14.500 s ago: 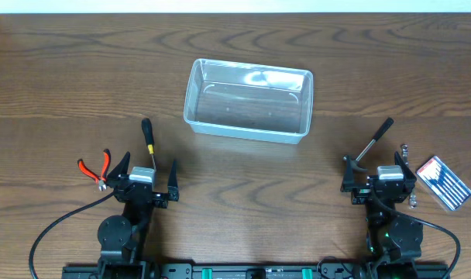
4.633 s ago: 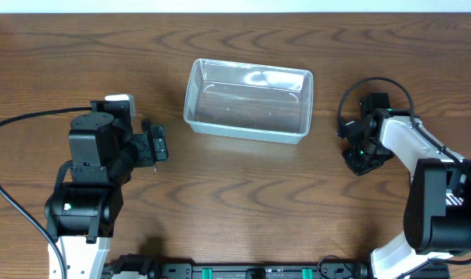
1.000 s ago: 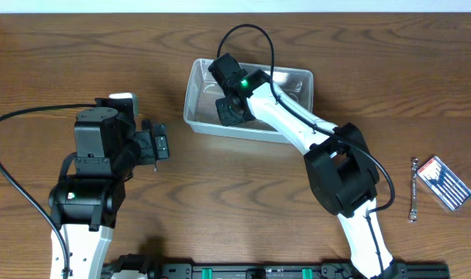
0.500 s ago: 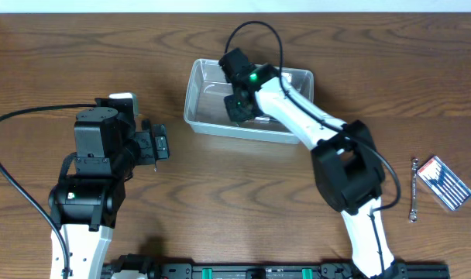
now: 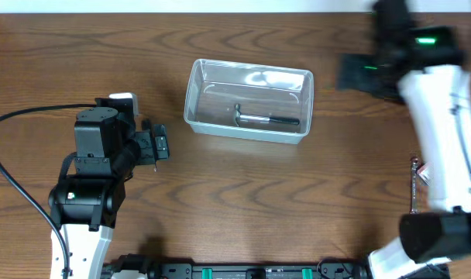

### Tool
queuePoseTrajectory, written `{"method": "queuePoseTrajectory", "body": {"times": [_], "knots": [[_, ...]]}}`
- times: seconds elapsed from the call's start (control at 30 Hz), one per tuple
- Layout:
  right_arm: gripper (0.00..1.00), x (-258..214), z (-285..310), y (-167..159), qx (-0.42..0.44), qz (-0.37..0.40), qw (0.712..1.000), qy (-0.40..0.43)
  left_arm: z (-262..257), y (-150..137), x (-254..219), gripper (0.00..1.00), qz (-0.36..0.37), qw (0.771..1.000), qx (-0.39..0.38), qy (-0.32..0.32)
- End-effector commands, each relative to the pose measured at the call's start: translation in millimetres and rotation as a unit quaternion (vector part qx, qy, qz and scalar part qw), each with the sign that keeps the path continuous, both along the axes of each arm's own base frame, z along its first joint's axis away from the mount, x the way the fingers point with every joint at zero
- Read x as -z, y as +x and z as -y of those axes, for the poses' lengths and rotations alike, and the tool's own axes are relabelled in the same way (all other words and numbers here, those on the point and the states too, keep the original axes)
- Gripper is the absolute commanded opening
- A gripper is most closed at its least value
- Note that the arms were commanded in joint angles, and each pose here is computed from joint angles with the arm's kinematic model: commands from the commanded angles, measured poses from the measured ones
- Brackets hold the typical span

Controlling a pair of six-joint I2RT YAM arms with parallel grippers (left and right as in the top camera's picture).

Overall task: Pack container
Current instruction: 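Move the right gripper down to the chrome wrench beside the case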

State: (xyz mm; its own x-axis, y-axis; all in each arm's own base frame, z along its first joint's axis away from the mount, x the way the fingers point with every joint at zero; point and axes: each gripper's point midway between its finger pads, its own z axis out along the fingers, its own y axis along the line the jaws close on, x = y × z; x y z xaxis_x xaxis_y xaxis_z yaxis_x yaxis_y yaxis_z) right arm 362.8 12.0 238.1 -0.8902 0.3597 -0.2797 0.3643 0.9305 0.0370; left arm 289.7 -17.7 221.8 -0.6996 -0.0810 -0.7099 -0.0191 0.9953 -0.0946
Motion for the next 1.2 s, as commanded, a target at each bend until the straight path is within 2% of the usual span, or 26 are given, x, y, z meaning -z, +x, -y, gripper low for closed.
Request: {"method": "queuePoseTrajectory", "body": {"times": [0.0, 0.23, 0.43, 0.6, 0.67, 0.9, 1.17], "knots": [[0.99, 7.6, 36.1, -21.5, 0.098, -0.039, 0.994, 0.001, -4.3, 1.8, -12.3, 0.98, 0.017, 1.000, -0.004, 0.009], [0.99, 27.9, 61.6, -80.2, 0.155, -0.116, 0.981, 0.006, -4.3, 1.8, -12.3, 0.98, 0.017, 1.000, -0.004, 0.009], [0.99, 31.9, 60.4, -130.6, 0.196, -0.086, 0.977, 0.014, -4.3, 1.8, -12.3, 0.99, 0.017, 1.000, -0.004, 0.009], [0.99, 53.9, 63.9, -137.1, 0.155, -0.032, 0.987, 0.002, -4.3, 1.8, -12.3, 0.98, 0.017, 1.000, -0.004, 0.009], [0.99, 72.9, 69.0, -143.5, 0.148, -0.040, 0.988, -0.002, -4.3, 1.8, -12.2, 0.98, 0.017, 1.000, -0.004, 0.009], [0.99, 133.2, 103.5, -177.4, 0.215, -0.089, 0.972, 0.020, -4.3, 1.7, -12.1, 0.98, 0.016, 1.000, -0.004, 0.009], [0.99, 149.5, 132.8, -188.7, 0.169, -0.089, 0.982, 0.003, -4.3, 1.5, -11.9, 0.98, 0.016, 1.000, -0.004, 0.009]]}}
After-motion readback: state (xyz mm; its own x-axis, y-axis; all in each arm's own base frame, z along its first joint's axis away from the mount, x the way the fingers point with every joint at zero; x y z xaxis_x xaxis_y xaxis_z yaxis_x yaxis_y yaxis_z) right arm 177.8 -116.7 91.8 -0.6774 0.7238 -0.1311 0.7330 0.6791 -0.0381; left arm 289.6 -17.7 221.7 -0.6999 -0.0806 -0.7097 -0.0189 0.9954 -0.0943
